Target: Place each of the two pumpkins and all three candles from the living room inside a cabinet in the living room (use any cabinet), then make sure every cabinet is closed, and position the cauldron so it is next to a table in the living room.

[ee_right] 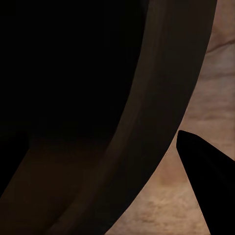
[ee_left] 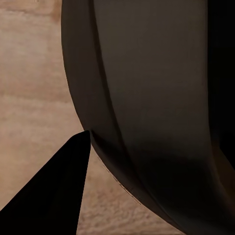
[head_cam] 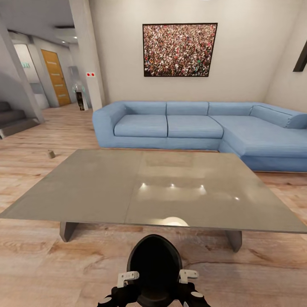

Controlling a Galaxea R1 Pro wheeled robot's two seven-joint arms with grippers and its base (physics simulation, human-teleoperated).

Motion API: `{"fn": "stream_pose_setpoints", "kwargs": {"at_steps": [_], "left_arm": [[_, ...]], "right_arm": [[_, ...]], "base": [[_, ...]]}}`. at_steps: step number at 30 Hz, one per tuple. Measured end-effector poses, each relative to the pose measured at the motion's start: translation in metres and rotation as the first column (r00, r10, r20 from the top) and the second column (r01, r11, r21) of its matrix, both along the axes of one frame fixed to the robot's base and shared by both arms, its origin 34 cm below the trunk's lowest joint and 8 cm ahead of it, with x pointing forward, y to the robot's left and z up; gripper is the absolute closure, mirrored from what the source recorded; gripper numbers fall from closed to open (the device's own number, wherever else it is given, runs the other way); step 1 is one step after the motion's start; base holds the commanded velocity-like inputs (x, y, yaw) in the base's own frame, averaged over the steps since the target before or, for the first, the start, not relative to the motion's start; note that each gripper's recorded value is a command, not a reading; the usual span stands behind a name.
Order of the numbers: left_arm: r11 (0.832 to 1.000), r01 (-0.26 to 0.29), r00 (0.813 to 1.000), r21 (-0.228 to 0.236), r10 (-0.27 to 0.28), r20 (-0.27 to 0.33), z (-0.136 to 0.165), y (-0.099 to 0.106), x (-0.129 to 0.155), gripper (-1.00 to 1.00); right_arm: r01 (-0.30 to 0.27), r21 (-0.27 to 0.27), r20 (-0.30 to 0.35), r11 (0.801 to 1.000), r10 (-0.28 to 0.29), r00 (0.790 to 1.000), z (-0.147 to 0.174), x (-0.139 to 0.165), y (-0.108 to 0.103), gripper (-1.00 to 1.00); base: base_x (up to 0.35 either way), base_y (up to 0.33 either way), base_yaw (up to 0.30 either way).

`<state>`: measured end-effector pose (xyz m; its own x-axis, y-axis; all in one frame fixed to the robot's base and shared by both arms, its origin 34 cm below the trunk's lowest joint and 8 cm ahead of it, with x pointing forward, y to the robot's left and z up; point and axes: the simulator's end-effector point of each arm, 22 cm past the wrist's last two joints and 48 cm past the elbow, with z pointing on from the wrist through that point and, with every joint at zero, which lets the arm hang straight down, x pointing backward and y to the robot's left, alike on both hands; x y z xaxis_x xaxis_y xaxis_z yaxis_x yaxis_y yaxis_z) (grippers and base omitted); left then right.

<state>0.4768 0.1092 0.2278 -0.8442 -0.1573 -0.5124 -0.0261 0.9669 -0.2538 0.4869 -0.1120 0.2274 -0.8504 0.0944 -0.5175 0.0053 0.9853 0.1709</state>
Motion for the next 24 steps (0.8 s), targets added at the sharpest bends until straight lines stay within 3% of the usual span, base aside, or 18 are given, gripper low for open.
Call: {"fn": "stream_pose_setpoints", "kwargs": {"at_steps": [24], "left_arm": [[1.000,0.000,1.000,0.000,0.000,-0.017,-0.0071,0.0001,-0.0048,1.00]], "right_arm": [[-0.001,0.000,-0.016,1.000,0.001,1.000,-0.0072,-0.0046,0.0001,1.00]], "base": [[0.020,0.000,0.000]]}}
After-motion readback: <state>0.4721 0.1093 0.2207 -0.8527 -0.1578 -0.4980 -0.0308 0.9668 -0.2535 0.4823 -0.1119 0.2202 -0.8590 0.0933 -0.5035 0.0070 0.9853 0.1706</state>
